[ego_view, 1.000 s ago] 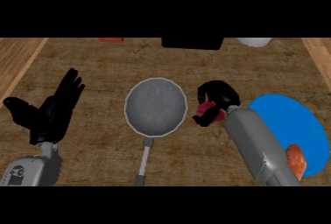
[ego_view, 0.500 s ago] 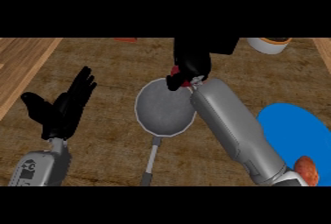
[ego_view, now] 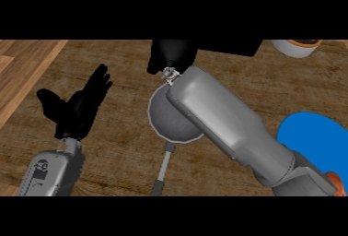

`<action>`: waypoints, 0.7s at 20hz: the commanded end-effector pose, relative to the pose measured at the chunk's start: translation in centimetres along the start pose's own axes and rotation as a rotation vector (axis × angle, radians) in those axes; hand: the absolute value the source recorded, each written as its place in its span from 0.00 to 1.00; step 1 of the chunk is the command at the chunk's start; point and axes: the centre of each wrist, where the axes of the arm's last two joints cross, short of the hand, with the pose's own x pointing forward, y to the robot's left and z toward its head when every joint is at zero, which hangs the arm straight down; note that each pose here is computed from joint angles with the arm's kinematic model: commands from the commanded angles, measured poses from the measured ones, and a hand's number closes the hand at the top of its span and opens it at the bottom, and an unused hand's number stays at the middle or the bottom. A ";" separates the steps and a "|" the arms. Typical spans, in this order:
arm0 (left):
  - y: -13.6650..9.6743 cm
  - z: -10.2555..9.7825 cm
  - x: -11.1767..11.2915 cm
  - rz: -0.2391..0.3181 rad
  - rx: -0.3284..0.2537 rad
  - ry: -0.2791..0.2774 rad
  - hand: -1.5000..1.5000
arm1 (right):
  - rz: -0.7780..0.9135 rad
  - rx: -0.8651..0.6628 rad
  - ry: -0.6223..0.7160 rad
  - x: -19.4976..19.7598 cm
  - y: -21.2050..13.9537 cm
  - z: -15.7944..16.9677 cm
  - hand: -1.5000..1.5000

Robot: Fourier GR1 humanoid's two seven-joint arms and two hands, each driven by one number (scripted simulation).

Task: Pick the pear from the plate and place it in the pan

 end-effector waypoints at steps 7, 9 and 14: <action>0.5 0.1 -0.7 0.010 0.078 -0.012 0.50 | -0.072 -0.060 0.198 2.5 -0.5 4.2 1.00; 1.6 0.0 -0.4 0.002 0.083 -0.014 0.50 | -0.087 -0.059 0.208 2.3 -0.1 4.4 1.00; 3.2 0.8 -0.3 0.002 0.125 -0.007 0.50 | -0.143 -0.055 0.205 1.3 1.9 5.5 1.00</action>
